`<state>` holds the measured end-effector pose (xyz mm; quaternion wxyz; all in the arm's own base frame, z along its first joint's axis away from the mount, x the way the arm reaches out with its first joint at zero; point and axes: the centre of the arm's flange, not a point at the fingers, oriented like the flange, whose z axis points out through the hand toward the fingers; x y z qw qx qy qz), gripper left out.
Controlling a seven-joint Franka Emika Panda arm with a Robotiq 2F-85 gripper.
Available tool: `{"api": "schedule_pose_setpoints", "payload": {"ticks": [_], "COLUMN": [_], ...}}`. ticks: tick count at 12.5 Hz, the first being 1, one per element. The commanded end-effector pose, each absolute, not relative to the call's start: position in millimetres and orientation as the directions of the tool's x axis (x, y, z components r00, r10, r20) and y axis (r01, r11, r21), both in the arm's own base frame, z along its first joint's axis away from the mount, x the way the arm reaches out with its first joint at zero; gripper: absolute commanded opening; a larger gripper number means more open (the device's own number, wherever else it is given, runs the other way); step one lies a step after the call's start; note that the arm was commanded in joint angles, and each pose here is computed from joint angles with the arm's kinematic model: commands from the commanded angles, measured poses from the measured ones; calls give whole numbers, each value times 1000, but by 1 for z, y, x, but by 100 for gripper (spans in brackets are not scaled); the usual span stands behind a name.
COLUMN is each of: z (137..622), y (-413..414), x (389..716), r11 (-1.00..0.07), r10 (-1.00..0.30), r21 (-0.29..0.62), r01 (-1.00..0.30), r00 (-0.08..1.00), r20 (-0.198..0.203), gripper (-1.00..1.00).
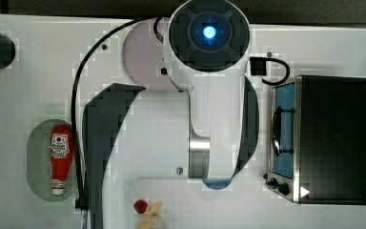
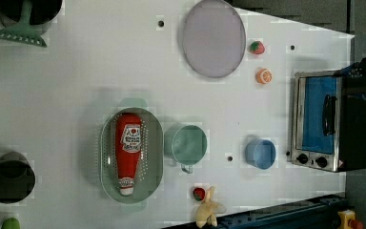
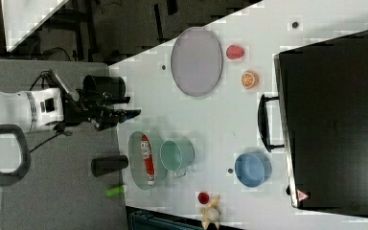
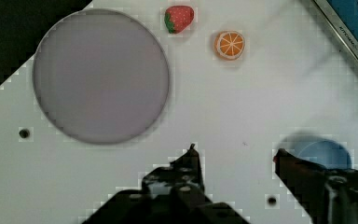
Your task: Pick ketchup from strainer and place it on the table
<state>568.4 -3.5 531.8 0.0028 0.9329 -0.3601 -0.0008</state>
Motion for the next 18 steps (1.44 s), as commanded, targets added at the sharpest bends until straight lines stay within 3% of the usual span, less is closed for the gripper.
{"api": "schedule_pose_setpoints", "payload": {"ticks": [1,3,10,14,18], "z": [592,586,540,509,453], "y": [-23,-10,149,250,331], "x": [465,469,481,469,442], "r11": [-669,-688,-868,-929,-972], "r10": [-743,-725,-497,-371,-227], "r21": [0,6,30,-7,-57], "r01": [-743,-726,-496,-371,-229], "r00": [669,687,866,928,973], "r20": [-32,-40,-57,-21,-26], "gripper": [58,99,100,100,100]}}
